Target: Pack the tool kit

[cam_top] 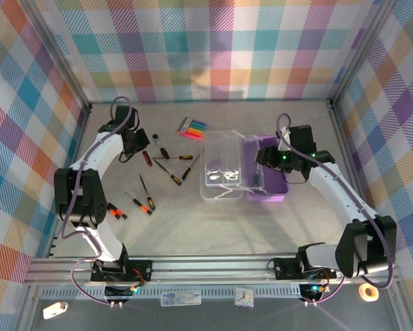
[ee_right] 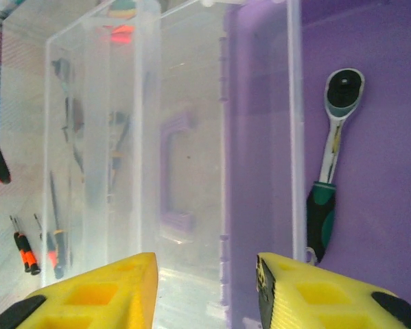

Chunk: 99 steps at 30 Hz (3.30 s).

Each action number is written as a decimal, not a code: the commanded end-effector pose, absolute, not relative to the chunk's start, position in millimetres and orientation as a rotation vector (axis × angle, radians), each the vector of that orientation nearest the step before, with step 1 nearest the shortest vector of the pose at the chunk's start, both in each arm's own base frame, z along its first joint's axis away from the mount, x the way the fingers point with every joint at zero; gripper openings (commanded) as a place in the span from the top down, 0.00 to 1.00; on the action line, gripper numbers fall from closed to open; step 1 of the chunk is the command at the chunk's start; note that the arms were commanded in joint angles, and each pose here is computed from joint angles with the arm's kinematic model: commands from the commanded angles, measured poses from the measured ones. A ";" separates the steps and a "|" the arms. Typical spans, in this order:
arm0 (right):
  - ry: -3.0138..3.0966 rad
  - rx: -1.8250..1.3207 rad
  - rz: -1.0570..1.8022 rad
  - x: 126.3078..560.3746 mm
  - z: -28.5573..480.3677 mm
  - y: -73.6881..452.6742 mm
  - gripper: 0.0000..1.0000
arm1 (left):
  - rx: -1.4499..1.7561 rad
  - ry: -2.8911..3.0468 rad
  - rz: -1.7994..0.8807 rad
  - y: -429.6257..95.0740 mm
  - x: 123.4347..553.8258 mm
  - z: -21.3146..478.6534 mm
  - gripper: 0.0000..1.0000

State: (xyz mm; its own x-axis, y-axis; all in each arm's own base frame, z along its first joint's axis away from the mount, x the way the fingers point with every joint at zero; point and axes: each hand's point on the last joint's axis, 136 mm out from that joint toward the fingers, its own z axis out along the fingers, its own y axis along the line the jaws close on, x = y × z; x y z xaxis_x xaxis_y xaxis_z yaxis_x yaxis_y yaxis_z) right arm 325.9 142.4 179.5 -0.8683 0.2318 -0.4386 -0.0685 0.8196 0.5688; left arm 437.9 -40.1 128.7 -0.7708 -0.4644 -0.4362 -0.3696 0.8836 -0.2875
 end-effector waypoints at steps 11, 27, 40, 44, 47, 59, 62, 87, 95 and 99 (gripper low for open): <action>2.343 -0.173 0.993 302.9 247.2 243.0 0.44 | -0.401 2.234 -0.725 -195.9 409.2 219.6 1.00; 2.422 -0.310 0.992 300.5 210.0 291.8 0.42 | -0.319 2.232 -0.990 -274.5 371.5 228.8 1.00; 2.446 -0.344 1.026 305.9 205.5 306.8 0.47 | -0.275 2.244 -1.055 -301.2 369.2 229.3 1.00; 2.459 -0.340 1.017 308.0 202.5 308.3 0.49 | -0.266 2.232 -1.080 -305.9 368.1 233.9 1.00; 2.466 -0.337 1.016 308.9 199.3 309.0 0.50 | -0.260 2.228 -1.089 -308.0 367.9 236.2 1.00; 2.472 -0.332 1.024 307.9 197.9 309.3 0.75 | -0.257 2.200 -1.162 -319.4 367.2 237.6 1.00; 2.466 -0.326 1.016 307.8 199.7 307.4 0.85 | -0.260 2.198 -1.167 -320.6 368.5 236.8 1.00; 2.456 -0.246 0.715 308.1 206.4 257.6 0.96 | -0.224 2.129 -0.977 -274.7 360.0 272.9 0.10; 2.469 -0.197 0.423 311.8 198.7 190.4 0.96 | -0.273 2.160 -0.810 -218.0 339.5 256.1 0.08; 2.484 -0.094 0.371 317.6 192.1 155.2 0.95 | -0.313 2.167 -0.724 -194.7 329.6 248.4 0.08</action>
